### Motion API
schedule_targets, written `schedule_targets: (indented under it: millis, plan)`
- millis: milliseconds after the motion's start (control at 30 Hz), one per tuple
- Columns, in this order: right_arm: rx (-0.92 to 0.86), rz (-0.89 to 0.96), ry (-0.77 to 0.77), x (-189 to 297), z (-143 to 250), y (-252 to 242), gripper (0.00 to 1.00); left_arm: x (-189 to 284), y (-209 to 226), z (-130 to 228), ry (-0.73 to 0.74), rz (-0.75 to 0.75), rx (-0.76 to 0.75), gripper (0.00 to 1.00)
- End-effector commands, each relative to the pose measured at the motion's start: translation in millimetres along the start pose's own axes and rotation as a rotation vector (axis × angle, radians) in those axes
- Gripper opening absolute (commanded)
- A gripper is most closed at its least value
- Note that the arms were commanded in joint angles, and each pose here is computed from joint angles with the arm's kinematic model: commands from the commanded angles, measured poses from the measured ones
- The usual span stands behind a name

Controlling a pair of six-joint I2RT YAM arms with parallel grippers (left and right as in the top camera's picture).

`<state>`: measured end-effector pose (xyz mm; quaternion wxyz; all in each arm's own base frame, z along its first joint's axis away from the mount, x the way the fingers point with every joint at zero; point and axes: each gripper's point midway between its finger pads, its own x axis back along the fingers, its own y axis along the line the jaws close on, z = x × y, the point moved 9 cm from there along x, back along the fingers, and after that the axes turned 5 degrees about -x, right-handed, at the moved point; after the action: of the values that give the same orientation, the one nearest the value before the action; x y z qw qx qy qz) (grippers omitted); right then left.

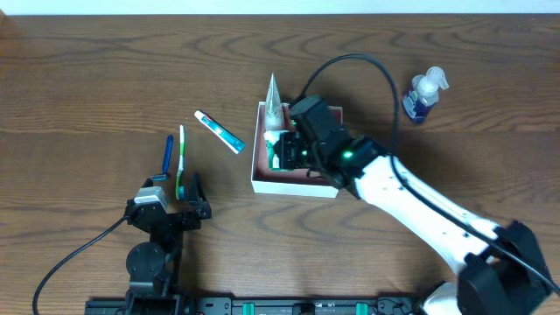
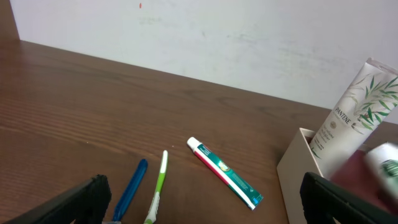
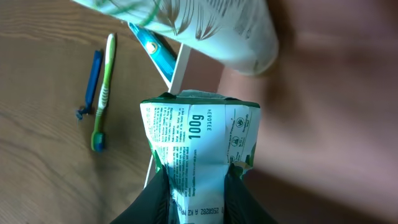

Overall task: Pack container
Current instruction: 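Carry the soap box into the box and set it down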

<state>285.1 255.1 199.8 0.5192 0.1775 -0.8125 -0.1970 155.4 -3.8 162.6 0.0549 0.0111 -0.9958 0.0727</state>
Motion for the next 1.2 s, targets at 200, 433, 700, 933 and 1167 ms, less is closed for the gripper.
schedule_targets:
  millis: [200,433,700,933,1167]
  plan:
    - [-0.040,0.033,-0.025,-16.9,-1.1,1.5,0.21,-1.6,2.9,13.8,0.056,-0.018,-0.025,0.98]
    - [-0.047,0.054,-0.058,-18.2,-4.0,0.0,0.22,-1.6,2.9,13.8,0.056,-0.018,-0.025,0.98]
    - [-0.041,0.075,-0.105,-18.3,-4.9,2.8,0.23,-1.6,2.9,13.8,0.056,-0.018,-0.025,0.98]
    - [-0.038,0.079,-0.127,-19.9,-1.6,8.4,0.24,-1.6,3.0,13.7,0.056,-0.018,-0.025,0.98]
    - [-0.038,0.092,-0.091,-39.3,10.9,10.1,0.25,-1.6,2.9,13.8,0.056,-0.018,-0.025,0.98]
